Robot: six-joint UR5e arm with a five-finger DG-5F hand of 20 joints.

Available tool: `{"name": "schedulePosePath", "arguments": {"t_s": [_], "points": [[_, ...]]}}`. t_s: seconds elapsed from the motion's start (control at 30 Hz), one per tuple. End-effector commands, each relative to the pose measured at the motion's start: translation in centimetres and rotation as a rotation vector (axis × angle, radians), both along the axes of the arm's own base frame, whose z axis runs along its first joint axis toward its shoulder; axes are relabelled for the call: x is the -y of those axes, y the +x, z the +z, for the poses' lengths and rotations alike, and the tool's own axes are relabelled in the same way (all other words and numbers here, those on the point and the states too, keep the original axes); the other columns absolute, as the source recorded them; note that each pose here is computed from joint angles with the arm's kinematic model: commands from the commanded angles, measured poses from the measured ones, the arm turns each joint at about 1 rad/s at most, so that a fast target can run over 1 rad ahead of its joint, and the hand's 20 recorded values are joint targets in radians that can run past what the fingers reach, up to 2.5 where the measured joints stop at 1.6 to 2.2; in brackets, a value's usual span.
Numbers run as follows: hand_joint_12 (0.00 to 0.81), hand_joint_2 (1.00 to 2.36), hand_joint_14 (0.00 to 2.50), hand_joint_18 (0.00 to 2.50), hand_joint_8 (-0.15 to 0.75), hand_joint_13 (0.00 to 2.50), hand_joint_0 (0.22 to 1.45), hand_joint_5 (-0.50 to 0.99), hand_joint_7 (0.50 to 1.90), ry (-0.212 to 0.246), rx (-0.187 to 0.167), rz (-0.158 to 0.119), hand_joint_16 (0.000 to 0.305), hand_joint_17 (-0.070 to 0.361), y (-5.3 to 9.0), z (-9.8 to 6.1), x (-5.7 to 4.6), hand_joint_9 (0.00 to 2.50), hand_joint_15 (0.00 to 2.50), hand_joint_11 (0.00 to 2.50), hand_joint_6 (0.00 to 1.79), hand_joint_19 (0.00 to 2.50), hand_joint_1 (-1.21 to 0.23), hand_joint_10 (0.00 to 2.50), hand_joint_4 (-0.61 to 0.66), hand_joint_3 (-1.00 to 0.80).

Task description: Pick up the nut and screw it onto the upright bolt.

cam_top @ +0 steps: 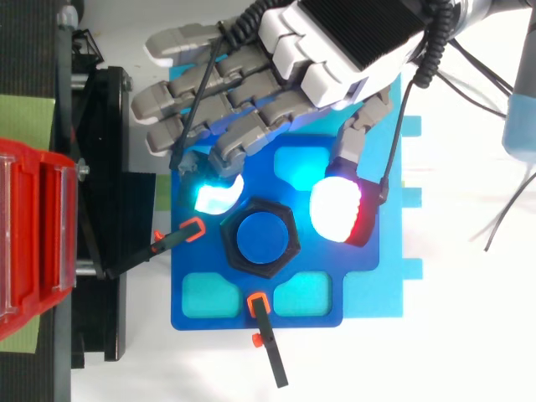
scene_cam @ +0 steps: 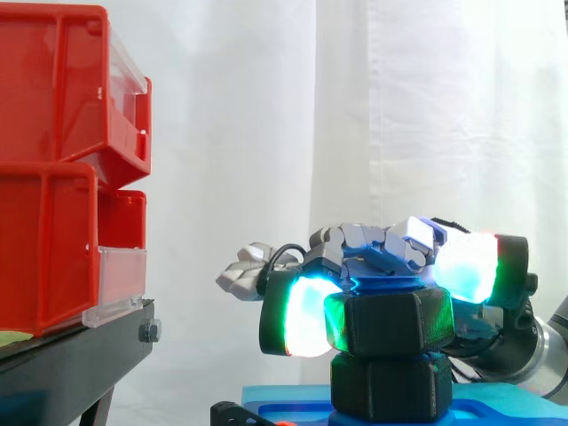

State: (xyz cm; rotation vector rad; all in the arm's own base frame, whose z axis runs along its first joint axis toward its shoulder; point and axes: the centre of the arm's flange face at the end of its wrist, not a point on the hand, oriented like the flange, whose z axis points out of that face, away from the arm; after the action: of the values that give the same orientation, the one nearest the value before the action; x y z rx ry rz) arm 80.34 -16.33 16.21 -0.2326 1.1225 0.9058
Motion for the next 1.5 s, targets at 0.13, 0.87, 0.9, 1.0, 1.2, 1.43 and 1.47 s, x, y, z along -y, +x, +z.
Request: {"name": "schedulePosePath", "arguments": {"t_s": [0.13,0.87,0.9,1.0,1.2,1.43,1.47], "points": [[0.365,1.00,0.00,0.00,0.243,0.06,0.35,-0.22,0.76,-0.002,0.010,-0.001,0.048,0.107,0.1,0.3,0.2,0.23,0.00,0.00,0.50,0.00,-0.09,0.00,0.19,-0.50],[0.394,1.00,0.00,0.00,0.242,0.00,0.31,-0.27,0.73,0.012,0.007,0.026,0.056,0.126,0.9,1.1,-1.5,0.03,0.00,0.00,0.50,0.00,-0.40,0.00,0.16,-0.50],[0.394,1.00,0.00,0.00,0.243,0.00,0.31,-0.27,0.74,0.013,0.006,0.026,0.056,0.125,0.9,1.1,-1.5,0.04,0.00,0.00,0.50,0.00,-0.38,0.00,0.17,-0.50],[0.393,1.00,0.00,0.00,0.248,0.00,0.31,-0.26,0.78,0.014,0.003,0.027,0.056,0.126,0.9,1.1,-1.7,0.05,0.00,0.00,0.50,0.00,-0.35,0.00,0.19,-0.50],[0.390,1.00,0.00,0.00,0.259,0.00,0.32,-0.24,0.87,0.021,-0.018,0.037,0.054,0.122,0.9,0.8,-2.0,0.11,0.00,0.00,0.50,0.00,-0.29,0.00,0.22,-0.50],[0.388,1.00,0.00,0.00,0.276,0.00,0.32,-0.21,1.01,0.023,-0.025,0.041,0.053,0.119,0.8,0.7,-2.0,0.17,0.00,0.00,0.50,0.00,-0.27,0.00,0.27,-0.50],[0.387,1.00,0.00,0.00,0.276,0.00,0.32,-0.21,1.02,0.023,-0.026,0.040,0.053,0.118,0.7,0.7,-1.8,0.17,0.00,0.00,0.50,0.00,-0.27,0.00,0.27,-0.50]]}}
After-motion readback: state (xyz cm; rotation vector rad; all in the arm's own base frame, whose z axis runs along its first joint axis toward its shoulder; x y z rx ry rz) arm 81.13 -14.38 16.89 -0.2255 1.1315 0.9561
